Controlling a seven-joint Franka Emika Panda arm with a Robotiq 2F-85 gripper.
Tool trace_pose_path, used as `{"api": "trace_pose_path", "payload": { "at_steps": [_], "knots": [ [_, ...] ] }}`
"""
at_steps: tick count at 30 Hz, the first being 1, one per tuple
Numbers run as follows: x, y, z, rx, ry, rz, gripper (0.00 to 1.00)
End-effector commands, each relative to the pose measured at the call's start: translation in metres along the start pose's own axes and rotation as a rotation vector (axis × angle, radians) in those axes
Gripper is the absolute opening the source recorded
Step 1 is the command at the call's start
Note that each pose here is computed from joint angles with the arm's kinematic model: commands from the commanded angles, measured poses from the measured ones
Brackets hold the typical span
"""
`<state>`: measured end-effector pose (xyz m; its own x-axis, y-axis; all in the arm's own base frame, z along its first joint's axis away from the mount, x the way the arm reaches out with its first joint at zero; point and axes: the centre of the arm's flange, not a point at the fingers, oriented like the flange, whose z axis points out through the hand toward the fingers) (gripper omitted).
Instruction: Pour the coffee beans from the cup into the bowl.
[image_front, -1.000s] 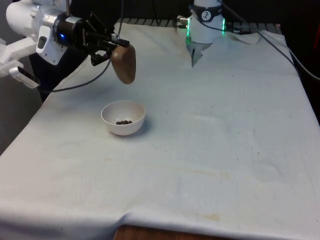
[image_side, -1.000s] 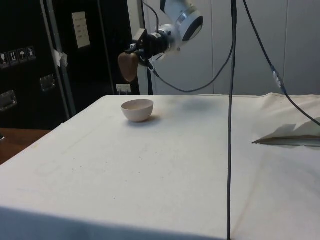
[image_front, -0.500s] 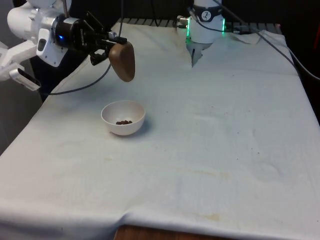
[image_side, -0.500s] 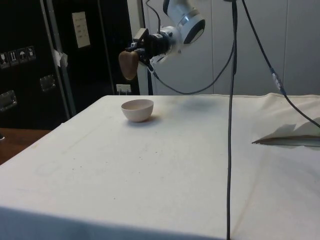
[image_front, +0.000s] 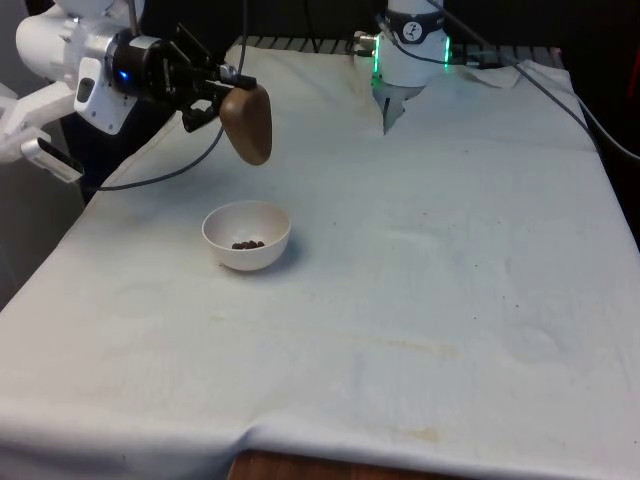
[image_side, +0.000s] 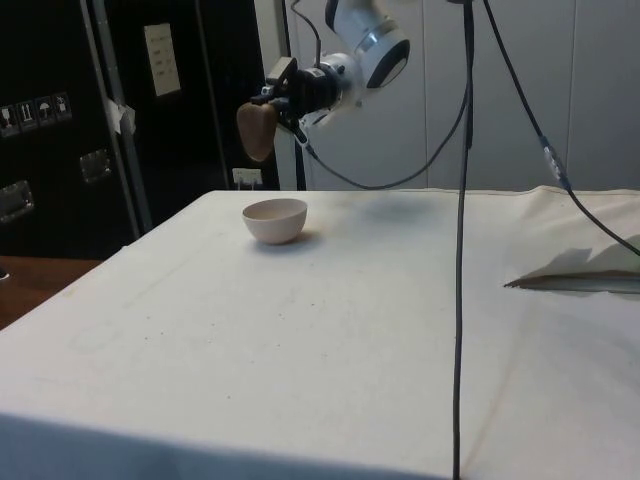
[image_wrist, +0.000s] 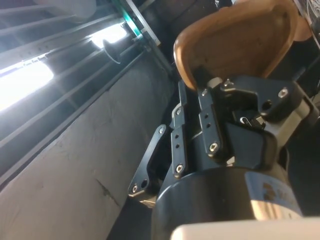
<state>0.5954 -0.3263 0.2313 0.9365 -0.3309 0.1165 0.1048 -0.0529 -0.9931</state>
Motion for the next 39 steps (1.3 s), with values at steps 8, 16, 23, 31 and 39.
{"api": "trace_pose_path", "payload": {
  "at_steps": [8,16,23,31,39],
  "knots": [
    [0.001,-0.006,0.003,-0.055,-0.020,-0.018,0.02],
    [0.002,-0.011,0.007,-0.088,-0.043,-0.040,0.02],
    [0.002,-0.014,0.009,-0.116,-0.062,-0.059,0.02],
    [0.003,-0.020,0.012,-0.147,-0.085,-0.082,0.02],
    [0.003,-0.023,0.014,-0.185,-0.113,-0.108,0.02]
  ]
}}
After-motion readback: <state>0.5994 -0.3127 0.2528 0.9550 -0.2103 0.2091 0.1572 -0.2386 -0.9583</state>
